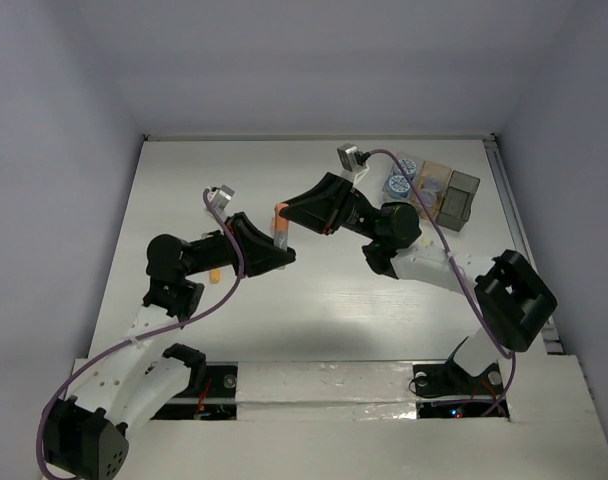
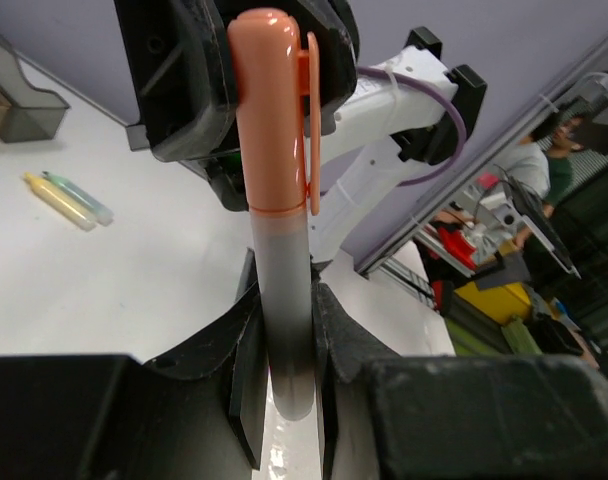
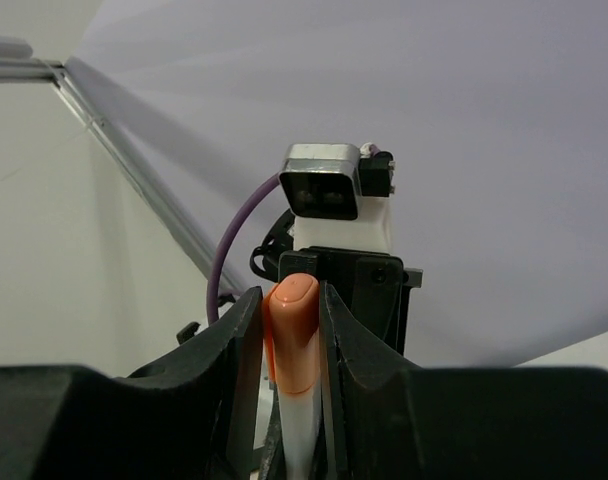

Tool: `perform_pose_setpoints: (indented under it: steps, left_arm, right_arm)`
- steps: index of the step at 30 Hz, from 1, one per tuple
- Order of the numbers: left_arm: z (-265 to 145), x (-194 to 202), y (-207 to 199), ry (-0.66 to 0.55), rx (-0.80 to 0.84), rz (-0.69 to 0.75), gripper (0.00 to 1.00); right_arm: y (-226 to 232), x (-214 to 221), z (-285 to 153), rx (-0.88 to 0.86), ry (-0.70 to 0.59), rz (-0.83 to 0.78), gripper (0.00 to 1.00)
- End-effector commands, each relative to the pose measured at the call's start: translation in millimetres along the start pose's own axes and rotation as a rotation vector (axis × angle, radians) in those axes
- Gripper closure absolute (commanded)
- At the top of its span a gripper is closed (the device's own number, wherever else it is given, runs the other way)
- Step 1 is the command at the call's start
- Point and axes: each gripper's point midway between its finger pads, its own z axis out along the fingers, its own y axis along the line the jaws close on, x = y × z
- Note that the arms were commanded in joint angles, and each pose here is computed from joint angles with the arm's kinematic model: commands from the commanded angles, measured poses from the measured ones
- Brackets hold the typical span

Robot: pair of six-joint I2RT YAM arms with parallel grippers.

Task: Sort the stationery into containers
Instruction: Close the pen cap on the pen.

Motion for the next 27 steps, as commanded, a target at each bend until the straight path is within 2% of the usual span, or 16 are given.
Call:
perform_pose_setpoints:
  steps: [1,10,18,22,27]
  left_arm:
    - [1,-56,-65,-0.171,0.144,0.238,1.00]
    - [2,-76,-90,-0.207,0.178,0.299,1.00]
    - [7,-92,-96,-0.210,0.163,0.342,1.00]
    - [12,-94,-91,-0.205,0.167,0.324,1.00]
    - [15,-99,-90,-0.207,0.167,0.325,1.00]
  right_arm:
    - [28,47,-3,-0.127,0.208,-0.099,0.96]
    - [-7,68,-15,0.088,0.241,-0.153,1.00]
    - [-49,131,-50,0.318,0.407,-0.065,1.00]
    - [-70,154,-69,0.433,0.431,-0.041,1.00]
    - [-79,183,-86,0.489,0.470,0.002,1.00]
